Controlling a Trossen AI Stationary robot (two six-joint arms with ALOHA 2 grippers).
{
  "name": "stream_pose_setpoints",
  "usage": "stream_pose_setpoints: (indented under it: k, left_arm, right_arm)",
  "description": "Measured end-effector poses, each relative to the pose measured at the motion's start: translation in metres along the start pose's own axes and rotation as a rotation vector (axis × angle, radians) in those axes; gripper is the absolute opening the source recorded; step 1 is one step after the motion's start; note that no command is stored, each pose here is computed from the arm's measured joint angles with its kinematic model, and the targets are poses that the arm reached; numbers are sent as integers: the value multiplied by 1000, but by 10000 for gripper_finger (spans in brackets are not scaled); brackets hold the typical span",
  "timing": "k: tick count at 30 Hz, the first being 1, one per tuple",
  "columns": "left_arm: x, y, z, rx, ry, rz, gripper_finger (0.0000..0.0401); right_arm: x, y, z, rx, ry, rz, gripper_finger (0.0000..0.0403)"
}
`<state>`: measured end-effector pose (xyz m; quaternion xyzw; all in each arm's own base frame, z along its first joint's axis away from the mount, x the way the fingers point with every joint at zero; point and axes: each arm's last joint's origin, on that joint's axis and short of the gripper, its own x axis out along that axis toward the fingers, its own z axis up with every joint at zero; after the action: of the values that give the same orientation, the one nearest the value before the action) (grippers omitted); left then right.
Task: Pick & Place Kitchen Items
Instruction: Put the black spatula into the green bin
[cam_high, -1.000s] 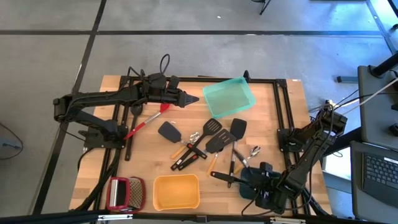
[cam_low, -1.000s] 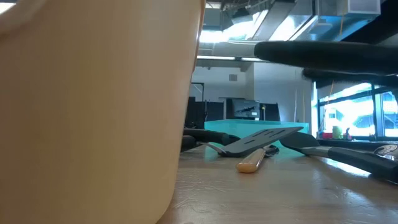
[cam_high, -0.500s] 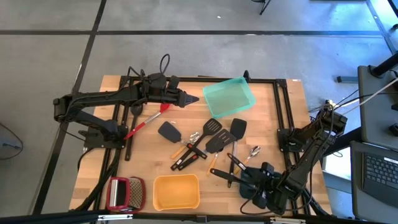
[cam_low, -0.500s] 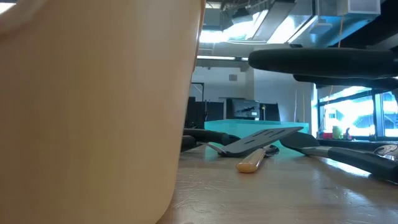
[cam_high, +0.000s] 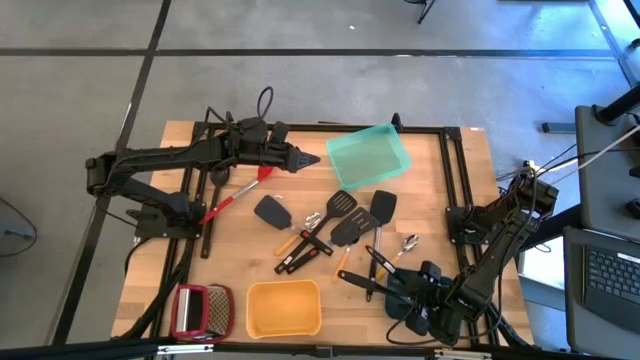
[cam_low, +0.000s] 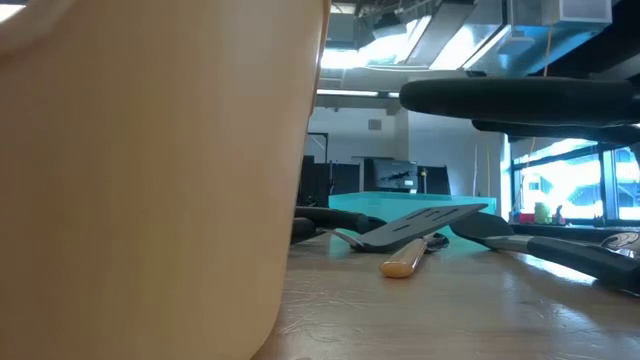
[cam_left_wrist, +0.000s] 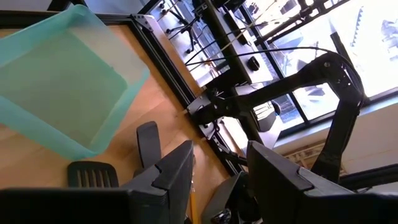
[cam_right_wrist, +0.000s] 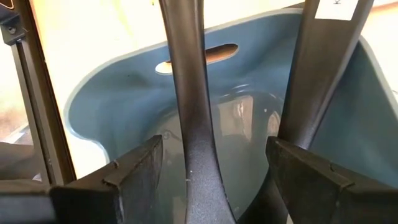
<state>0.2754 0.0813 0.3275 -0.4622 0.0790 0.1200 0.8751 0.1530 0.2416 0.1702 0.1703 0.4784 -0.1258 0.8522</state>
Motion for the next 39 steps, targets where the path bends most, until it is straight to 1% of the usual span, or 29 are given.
stream_pose_setpoints:
  k: [7,15,23,27,31,34,36,37,39]
  left_arm:
    - [0,0,0,0,1,-1,145]
    - [0,-1,-1,4,2,-3,145]
    - [0,-1,-1,13,0,-6,145]
    - [0,-3,1,34,-17,-27,145]
    - [0,-4,2,53,-25,-34,145]
    - [0,-4,2,72,-33,-36,145]
    - [0,-4,2,80,-33,-36,145]
    - [0,-4,2,80,-33,-36,145]
    - [0,-5,2,89,-32,-37,145]
  right_arm:
    - [-6,4,4,-2,4,-3,287]
    - [-25,9,15,-42,15,-79,287]
    - [-45,20,27,-34,29,-69,288]
    - [-62,31,37,-11,26,-33,287]
    - [-79,42,52,71,16,25,287]
    - [-89,49,62,86,9,75,287]
    - [-95,54,68,137,45,117,287]
    - [-99,57,71,178,83,142,287]
    - [-105,61,76,217,152,187,287]
